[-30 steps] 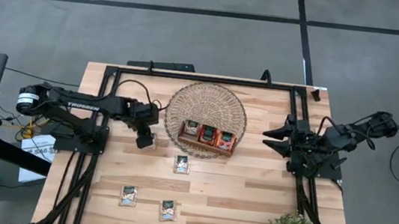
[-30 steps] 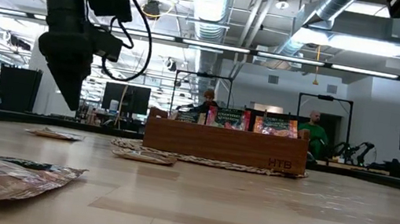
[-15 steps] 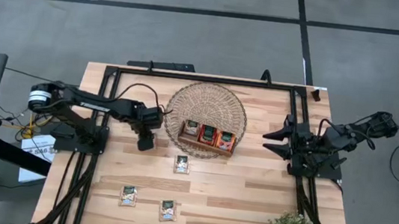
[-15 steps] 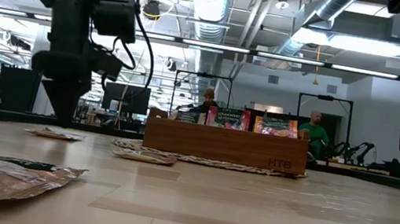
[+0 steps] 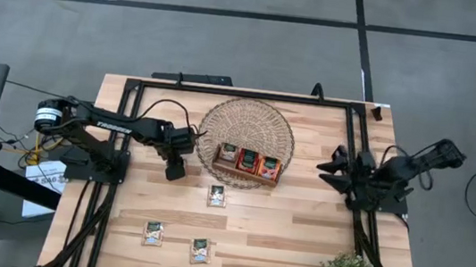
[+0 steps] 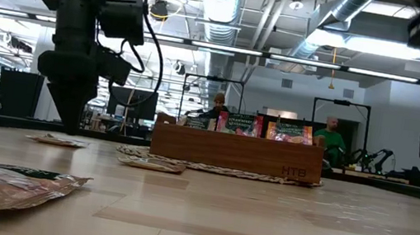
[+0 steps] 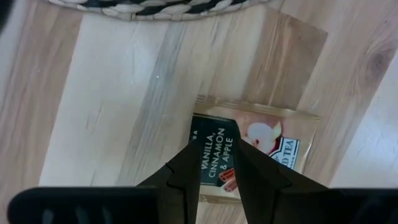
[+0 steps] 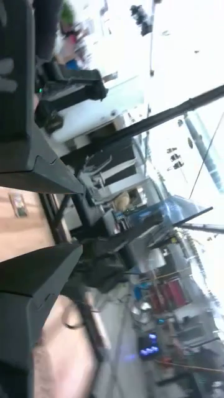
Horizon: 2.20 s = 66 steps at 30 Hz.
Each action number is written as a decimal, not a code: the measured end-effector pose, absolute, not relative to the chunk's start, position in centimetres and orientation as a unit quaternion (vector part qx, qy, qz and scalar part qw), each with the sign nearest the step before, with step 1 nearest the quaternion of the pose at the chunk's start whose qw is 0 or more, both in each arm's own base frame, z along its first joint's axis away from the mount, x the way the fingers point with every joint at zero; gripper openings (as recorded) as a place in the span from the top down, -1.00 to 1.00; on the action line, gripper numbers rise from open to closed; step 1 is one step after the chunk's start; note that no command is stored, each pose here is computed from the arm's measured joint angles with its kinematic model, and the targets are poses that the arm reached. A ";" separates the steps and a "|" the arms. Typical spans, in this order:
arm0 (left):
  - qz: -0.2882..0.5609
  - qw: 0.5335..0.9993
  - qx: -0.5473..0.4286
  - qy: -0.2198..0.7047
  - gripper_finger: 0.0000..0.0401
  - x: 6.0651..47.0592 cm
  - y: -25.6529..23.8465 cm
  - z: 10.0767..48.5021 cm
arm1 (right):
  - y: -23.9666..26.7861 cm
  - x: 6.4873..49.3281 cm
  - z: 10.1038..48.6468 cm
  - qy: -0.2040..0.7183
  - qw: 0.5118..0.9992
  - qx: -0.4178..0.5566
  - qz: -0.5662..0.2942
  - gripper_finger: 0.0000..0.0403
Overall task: Pick & Place Tea
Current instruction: Put the brown tea bag into the left section of the wooden organizer
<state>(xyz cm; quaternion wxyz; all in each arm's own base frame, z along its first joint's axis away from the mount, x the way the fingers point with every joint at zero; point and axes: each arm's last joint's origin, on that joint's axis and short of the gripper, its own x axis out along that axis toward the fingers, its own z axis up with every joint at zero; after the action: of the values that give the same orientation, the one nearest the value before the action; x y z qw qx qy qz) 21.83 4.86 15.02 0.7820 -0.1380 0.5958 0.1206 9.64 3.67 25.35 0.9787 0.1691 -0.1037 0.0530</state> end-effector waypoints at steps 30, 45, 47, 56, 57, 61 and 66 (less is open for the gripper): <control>0.120 0.779 -0.119 0.604 0.58 21.7 4.9 15.0 | 4.0 10.0 21.4 -0.109 0.965 0.222 0.088 0.33; 0.122 0.781 -0.123 0.600 0.58 21.5 5.8 15.0 | 4.3 9.9 21.5 -0.114 0.968 0.178 0.136 0.33; 0.116 0.782 -0.125 0.600 0.58 21.5 5.9 15.0 | 4.4 9.8 21.7 -0.122 0.964 0.175 0.156 0.33; 0.087 0.772 -0.140 0.614 0.58 21.7 5.8 14.2 | 4.0 8.7 21.9 -0.140 0.958 0.178 0.179 0.33; 0.086 0.769 -0.141 0.618 0.58 21.8 5.8 13.9 | 3.9 8.6 21.9 -0.141 0.957 0.178 0.179 0.33; 0.088 0.766 -0.142 0.620 0.58 22.0 5.9 13.6 | 3.7 8.3 22.0 -0.150 0.956 0.180 0.179 0.33; 0.092 0.767 -0.145 0.618 0.58 22.1 5.9 13.7 | 3.7 8.2 21.9 -0.146 0.956 0.180 0.178 0.33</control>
<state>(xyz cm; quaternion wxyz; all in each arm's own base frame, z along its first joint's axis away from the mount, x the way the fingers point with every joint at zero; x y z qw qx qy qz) 22.11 5.95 13.71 0.7672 -0.1452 0.6179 0.0921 8.23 3.69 21.92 0.9565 0.1799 -0.1457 0.1778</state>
